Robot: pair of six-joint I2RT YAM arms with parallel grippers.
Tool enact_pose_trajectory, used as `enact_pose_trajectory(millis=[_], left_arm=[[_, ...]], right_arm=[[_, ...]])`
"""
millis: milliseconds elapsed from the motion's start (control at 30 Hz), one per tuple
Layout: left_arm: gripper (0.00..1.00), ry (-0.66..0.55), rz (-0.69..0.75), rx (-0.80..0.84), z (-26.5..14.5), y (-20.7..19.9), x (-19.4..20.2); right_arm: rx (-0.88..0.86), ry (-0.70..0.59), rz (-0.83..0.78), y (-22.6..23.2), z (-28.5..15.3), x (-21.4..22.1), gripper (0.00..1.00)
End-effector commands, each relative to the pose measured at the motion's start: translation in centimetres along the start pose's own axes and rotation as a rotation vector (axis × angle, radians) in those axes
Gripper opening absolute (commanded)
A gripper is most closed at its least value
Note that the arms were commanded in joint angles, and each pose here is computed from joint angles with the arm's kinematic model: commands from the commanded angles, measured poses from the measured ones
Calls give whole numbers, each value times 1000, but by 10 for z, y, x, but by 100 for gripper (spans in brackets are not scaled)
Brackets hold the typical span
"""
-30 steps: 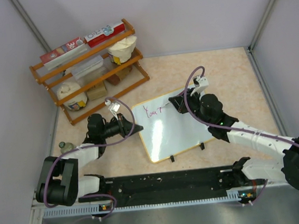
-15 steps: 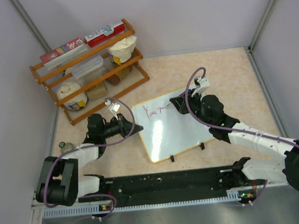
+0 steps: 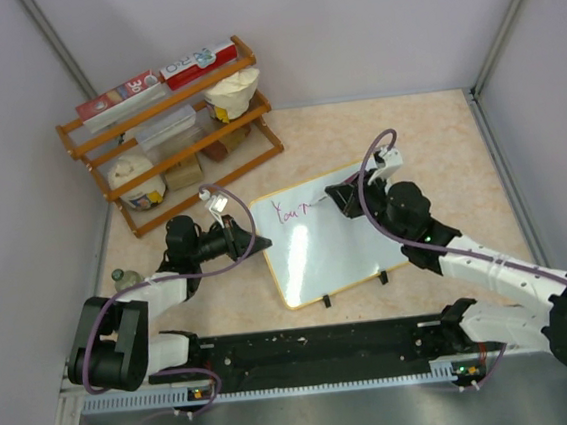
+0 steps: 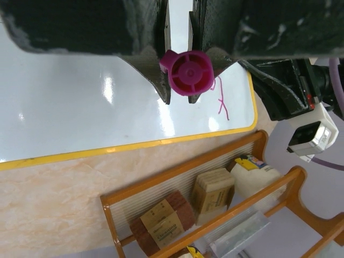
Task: Write a sentence on the whiteboard
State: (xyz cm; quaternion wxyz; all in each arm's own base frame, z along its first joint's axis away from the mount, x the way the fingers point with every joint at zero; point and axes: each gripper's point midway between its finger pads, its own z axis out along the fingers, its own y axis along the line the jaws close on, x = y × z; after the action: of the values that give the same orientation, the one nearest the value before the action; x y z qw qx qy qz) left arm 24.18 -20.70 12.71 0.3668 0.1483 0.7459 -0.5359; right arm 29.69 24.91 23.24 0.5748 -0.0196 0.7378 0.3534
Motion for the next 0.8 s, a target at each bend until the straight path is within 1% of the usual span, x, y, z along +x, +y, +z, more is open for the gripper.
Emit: enact_pose_trajectory(millis=[0,167,767], left_arm=[[0,-27,98,-28,1,7,-8],[0,-25,96,-27,2,7,-8],[0,-25,96,-27,2,7,-8]], right_arm=[[-34,-96,7,12,-10,-32,0],[-16,-96,-9,10,-7,-35,0],[15,-38,-18,-1,7,-12,0]])
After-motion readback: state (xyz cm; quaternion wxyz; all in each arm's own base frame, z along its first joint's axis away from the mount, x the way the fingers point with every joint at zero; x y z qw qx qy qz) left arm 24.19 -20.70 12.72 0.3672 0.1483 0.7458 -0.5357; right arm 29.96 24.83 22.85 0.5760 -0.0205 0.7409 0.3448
